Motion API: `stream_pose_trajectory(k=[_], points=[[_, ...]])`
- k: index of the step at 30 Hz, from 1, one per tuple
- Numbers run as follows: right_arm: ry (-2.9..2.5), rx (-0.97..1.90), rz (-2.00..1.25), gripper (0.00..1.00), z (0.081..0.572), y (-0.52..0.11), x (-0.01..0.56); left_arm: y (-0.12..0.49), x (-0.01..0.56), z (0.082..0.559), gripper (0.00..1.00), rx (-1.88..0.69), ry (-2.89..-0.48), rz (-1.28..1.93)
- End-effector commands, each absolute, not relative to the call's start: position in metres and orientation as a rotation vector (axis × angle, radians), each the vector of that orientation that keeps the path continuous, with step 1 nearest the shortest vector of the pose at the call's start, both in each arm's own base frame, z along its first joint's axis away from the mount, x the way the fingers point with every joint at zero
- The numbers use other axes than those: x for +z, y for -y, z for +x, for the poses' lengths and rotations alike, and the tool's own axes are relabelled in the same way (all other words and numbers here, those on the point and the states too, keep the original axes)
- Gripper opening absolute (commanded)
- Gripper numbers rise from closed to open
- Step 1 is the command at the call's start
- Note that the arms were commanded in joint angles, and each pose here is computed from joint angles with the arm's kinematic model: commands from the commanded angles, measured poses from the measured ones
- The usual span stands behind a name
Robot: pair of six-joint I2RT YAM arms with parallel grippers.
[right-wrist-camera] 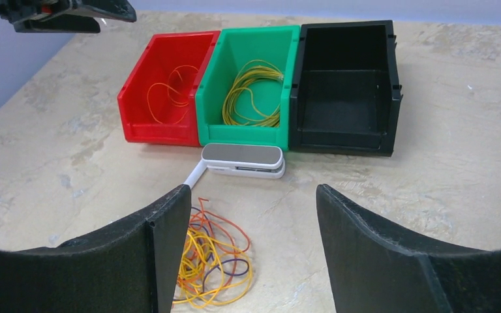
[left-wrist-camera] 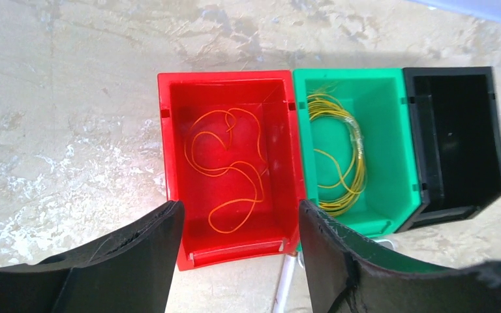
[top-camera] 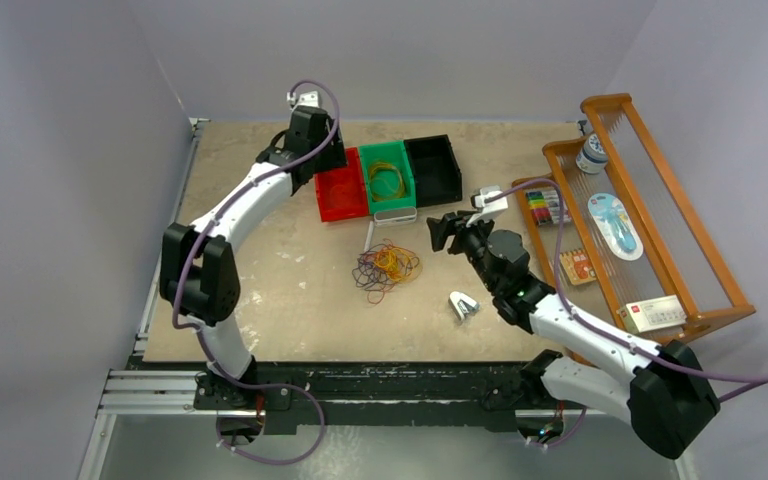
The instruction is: Untangle the cables
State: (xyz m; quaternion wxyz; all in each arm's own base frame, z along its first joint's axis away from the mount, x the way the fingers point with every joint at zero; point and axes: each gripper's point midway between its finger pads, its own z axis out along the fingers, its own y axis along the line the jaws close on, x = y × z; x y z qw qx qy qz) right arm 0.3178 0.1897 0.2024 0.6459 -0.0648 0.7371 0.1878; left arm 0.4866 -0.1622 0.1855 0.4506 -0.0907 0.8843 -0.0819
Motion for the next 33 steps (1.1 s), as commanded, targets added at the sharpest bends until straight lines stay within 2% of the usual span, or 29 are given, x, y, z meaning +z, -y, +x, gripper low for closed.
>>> stream_pose_trajectory(k=[1,8,14,33], points=[[-1.621,0.435,-0.075,0.75,0.318,-0.181,0.220,0.168,0.246,0.485,0.66,-0.319,-2.028,-0.238],[-1.603,0.413,-0.074,0.87,0.316,-0.175,0.224,0.170,0.273,0.474,0.68,-0.384,-1.967,-0.233],[-1.594,0.368,-0.058,0.91,0.317,-0.166,0.225,0.164,0.293,0.463,0.70,-0.388,-1.919,-0.215],[-1.642,0.366,-0.139,0.92,0.318,-0.177,0.211,0.157,0.290,0.454,0.72,-0.356,-1.929,-0.198]])
